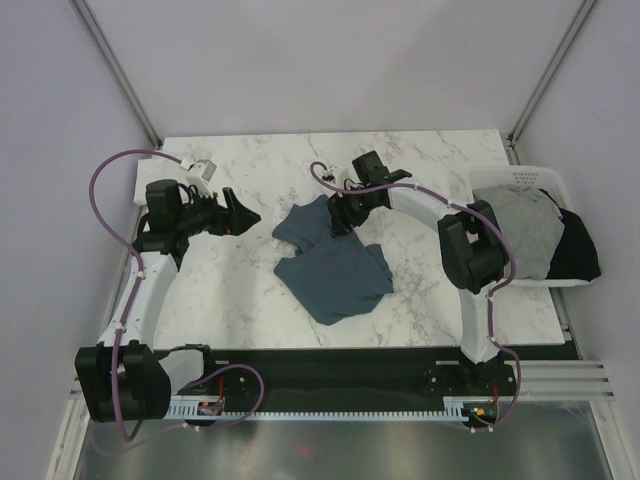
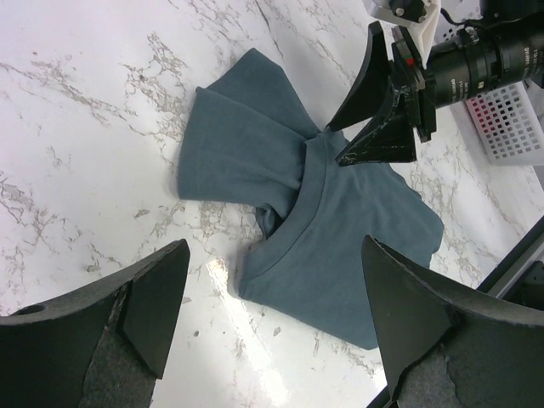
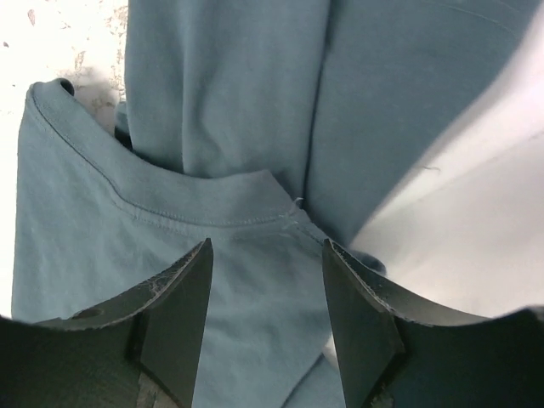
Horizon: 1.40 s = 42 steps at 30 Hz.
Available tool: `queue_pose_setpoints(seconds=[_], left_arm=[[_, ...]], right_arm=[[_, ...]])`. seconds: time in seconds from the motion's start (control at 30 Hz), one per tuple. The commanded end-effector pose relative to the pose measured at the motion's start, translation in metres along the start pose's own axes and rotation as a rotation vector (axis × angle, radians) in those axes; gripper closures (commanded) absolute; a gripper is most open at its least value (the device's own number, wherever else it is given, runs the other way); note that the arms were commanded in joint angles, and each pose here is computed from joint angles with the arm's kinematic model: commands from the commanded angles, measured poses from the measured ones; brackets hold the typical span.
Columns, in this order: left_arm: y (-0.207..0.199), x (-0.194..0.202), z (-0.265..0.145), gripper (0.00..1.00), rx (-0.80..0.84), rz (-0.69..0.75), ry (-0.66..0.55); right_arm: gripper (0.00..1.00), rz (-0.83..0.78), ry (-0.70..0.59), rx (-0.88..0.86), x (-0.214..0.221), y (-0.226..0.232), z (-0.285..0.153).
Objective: Fold and stack the t-shirts
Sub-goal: Flatten the tshirt out
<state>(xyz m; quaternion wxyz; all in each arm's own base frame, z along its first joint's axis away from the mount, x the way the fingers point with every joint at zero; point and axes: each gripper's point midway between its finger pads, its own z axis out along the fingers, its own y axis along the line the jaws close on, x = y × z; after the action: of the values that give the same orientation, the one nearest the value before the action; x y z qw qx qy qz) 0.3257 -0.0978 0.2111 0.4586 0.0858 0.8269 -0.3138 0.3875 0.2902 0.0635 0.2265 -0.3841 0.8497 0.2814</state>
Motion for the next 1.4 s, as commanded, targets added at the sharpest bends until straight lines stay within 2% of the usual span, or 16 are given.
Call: queue_pose_setpoints(seconds=[0.0,0.13,0.23,0.27,0.37,0.43,0.57,0.77,0.87,0.93,1.0,1.03,1.07,1.13,1.37], left_arm=[[-0.002,-0.004,0.001,0.11,0.024,-0.021,-0.015],[0.001,-0.003,0.0,0.11,0.016,-0.026,-0.014],[0.003,-0.003,0.0,0.11,0.01,-0.029,-0.015],[0.003,-0.003,0.0,0.11,0.013,-0.03,-0.015],[0.003,-0.004,0.0,0.11,0.011,-0.031,-0.016],[0.004,-0.003,0.001,0.11,0.009,-0.033,-0.015],[0.006,0.0,0.002,0.11,0.008,-0.04,-0.007],[0.009,0.002,0.005,0.11,0.009,-0.049,0.0],[0.012,0.005,0.007,0.11,0.005,-0.054,0.005],[0.013,0.006,0.008,0.11,0.003,-0.058,0.009],[0.012,0.006,0.008,0.11,0.012,-0.063,0.011],[0.01,0.006,0.008,0.11,0.018,-0.064,0.011],[0.009,0.005,0.007,0.11,0.023,-0.064,0.007],[0.007,0.004,0.006,0.1,0.026,-0.062,0.003],[0.003,0.001,0.003,0.1,0.035,-0.055,-0.009]], right_arm=[[0.38,-0.033,-0.013,-0.036,-0.01,0.006,0.009],[0.45,-0.03,-0.005,-0.032,-0.01,0.004,0.013],[0.57,-0.029,0.003,-0.017,-0.009,0.001,0.015],[0.72,-0.034,0.003,-0.017,-0.009,0.001,0.014],[0.98,-0.043,-0.004,0.002,-0.013,0.001,0.008],[1.0,-0.057,-0.024,0.029,-0.021,0.002,-0.003],[1.0,-0.181,-0.12,0.153,-0.057,0.002,-0.051],[1.0,-0.316,-0.388,0.242,-0.128,0.043,-0.155],[1.0,-0.336,-0.477,0.243,-0.137,0.066,-0.191],[0.98,-0.302,-0.497,0.248,-0.131,0.069,-0.194],[0.77,-0.259,-0.452,0.228,-0.115,0.065,-0.179],[0.49,-0.244,-0.413,0.204,-0.106,0.064,-0.167],[0.44,-0.209,-0.328,0.181,-0.087,0.055,-0.144],[0.39,-0.166,-0.253,0.17,-0.07,0.045,-0.121],[0.38,-0.05,-0.023,0.208,-0.018,-0.006,-0.037]])
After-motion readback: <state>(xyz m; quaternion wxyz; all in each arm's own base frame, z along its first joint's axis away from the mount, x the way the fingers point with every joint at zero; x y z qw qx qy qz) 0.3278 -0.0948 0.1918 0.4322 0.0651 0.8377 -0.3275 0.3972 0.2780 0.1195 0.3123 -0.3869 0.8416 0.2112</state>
